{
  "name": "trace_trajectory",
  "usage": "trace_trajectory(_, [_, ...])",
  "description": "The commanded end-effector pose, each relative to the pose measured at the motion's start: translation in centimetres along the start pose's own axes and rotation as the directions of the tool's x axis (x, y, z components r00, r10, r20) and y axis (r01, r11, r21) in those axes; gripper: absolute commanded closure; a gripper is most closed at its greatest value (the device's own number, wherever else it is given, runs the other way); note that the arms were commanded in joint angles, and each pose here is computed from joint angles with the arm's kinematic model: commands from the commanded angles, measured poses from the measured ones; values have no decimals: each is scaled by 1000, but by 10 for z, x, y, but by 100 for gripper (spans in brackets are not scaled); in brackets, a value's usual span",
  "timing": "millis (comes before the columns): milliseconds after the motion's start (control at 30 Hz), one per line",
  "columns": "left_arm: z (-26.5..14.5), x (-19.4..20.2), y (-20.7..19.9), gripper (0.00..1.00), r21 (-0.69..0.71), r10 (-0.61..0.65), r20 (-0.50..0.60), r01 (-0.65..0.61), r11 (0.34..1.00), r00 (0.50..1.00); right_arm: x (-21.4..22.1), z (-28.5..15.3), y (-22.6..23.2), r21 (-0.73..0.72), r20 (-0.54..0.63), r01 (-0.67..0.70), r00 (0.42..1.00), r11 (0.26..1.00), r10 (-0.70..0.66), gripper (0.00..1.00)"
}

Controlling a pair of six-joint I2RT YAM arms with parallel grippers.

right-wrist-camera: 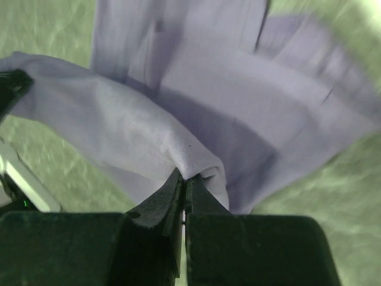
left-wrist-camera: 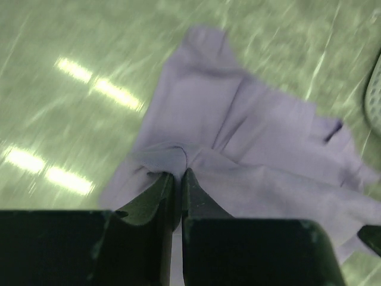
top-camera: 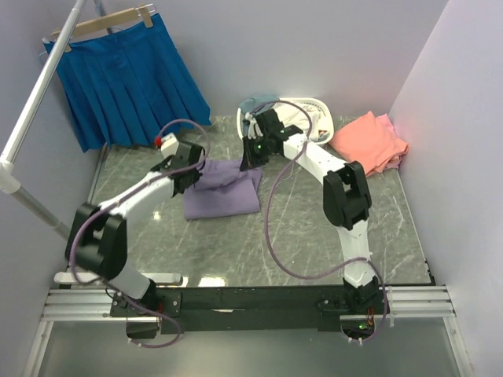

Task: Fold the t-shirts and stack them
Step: Fold the tshirt

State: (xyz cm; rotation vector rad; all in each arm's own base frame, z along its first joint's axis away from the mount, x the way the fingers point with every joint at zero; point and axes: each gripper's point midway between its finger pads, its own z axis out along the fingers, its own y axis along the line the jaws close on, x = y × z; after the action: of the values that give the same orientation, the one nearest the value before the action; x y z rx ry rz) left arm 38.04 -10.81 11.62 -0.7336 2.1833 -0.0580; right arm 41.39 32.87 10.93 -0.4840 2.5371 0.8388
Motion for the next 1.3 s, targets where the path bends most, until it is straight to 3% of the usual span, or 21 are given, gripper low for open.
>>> trace_trajectory(0, [33, -36, -43, 96, 103, 19, 55, -25, 994, 998, -33, 3, -15, 3, 31, -3, 1000, 1000, 3, 100])
trace_trajectory(200, [83, -39, -54, 88, 97, 55, 11, -56, 994, 998, -59, 16, -43, 100, 67, -46, 997, 994, 40, 100])
trace_trajectory(233, [88, -45, -57, 84, 105, 56, 14, -57, 993, 998, -60, 17, -46, 110, 75, -65, 995, 992, 57, 100])
trace_trajectory(267, [94, -46, -59, 62, 110, 55, 13, -56, 992, 998, -62, 17, -52, 135, 87, -76, 994, 988, 64, 100])
trace_trajectory(367, [112, -48, -64, 57, 127, 65, 12, -66, 990, 998, -62, 18, -62, 181, 121, -101, 989, 978, 79, 100])
trace_trajectory(400, [119, -45, -64, 35, 126, 73, 5, -73, 989, 997, -66, 12, -63, 202, 143, -106, 987, 974, 78, 64])
trace_trajectory(433, [122, -53, -65, 24, 130, 65, 14, -66, 989, 998, -61, 11, -68, 230, 144, -122, 985, 966, 90, 49])
trace_trajectory(467, [123, -58, -63, 15, 122, 61, 24, -63, 990, 998, -65, 8, -69, 244, 171, -120, 982, 962, 79, 19])
trace_trajectory(500, [120, -67, -64, 1, 125, 46, 52, -52, 991, 998, -73, -8, -67, 270, 213, -116, 975, 956, 59, 0])
trace_trajectory(700, [72, -123, -59, 1, 152, 1, 176, -29, 988, 984, -74, -56, -54, 288, 313, -80, 950, 954, -15, 0])
trace_trajectory(800, [40, -125, -63, 1, 234, -22, 159, -15, 972, 987, -58, -52, -35, 185, 257, -44, 967, 982, -5, 0])
trace_trajectory(900, [16, -103, -76, 0, 376, -10, 77, -20, 926, 997, -45, -40, -7, 52, 181, -14, 983, 999, 5, 0])
trace_trajectory(1067, [15, -53, -87, 1, 507, 49, -79, -3, 862, 996, -36, -14, 43, -204, 119, -5, 992, 979, 30, 0])
trace_trajectory(1267, [37, -12, -95, 1, 581, 106, -175, 15, 814, 979, -31, 17, 46, -268, 87, -45, 994, 962, 71, 0])
